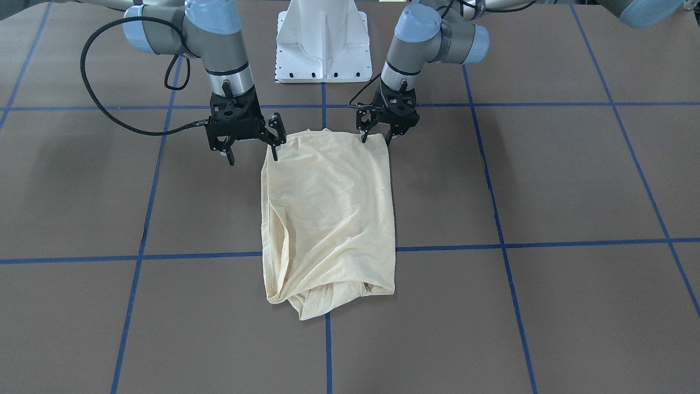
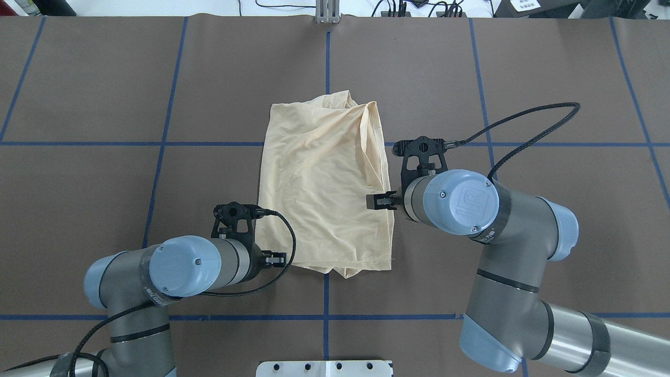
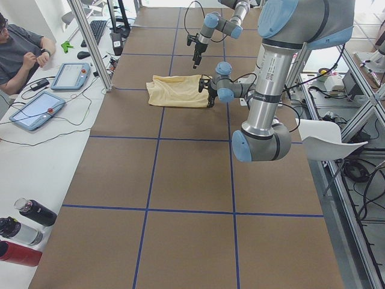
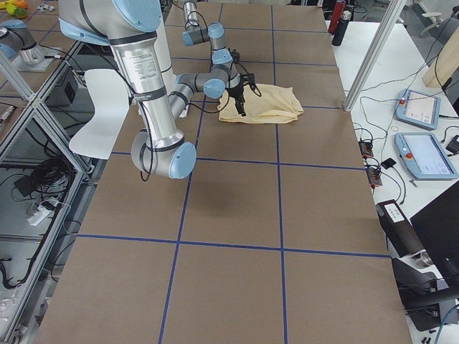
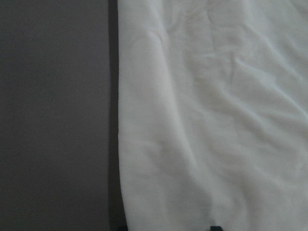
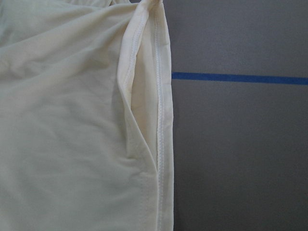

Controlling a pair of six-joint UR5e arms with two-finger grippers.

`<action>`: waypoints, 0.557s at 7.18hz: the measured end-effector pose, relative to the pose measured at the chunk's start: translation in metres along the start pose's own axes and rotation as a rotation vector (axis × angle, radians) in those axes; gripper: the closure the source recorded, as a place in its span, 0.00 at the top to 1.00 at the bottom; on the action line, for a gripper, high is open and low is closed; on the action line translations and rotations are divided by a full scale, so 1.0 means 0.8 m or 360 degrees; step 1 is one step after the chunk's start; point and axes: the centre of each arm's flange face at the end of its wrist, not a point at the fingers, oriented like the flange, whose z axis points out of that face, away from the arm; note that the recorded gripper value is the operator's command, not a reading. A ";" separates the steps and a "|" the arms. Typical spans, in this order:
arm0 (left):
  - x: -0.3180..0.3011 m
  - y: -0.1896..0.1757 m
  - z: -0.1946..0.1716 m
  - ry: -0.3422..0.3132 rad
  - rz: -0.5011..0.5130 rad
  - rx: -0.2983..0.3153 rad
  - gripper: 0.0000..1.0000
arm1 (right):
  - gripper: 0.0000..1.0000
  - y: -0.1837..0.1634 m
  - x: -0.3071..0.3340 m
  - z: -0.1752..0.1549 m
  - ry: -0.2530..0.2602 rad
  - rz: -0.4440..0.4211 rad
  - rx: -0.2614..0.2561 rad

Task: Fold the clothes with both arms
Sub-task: 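Position the left gripper at the bundle's other side edge while the right holds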

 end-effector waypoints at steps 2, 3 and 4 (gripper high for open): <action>-0.001 0.001 0.000 -0.0003 -0.0032 -0.0001 0.00 | 1.00 0.003 -0.004 -0.001 -0.0008 0.0009 -0.0005; -0.003 0.001 0.001 -0.0006 -0.0036 -0.0002 0.00 | 1.00 0.008 -0.010 -0.001 -0.0017 0.0023 -0.0009; -0.004 0.001 0.000 -0.0006 -0.0037 -0.0002 0.00 | 0.98 0.019 -0.020 -0.001 -0.0031 0.0077 -0.0004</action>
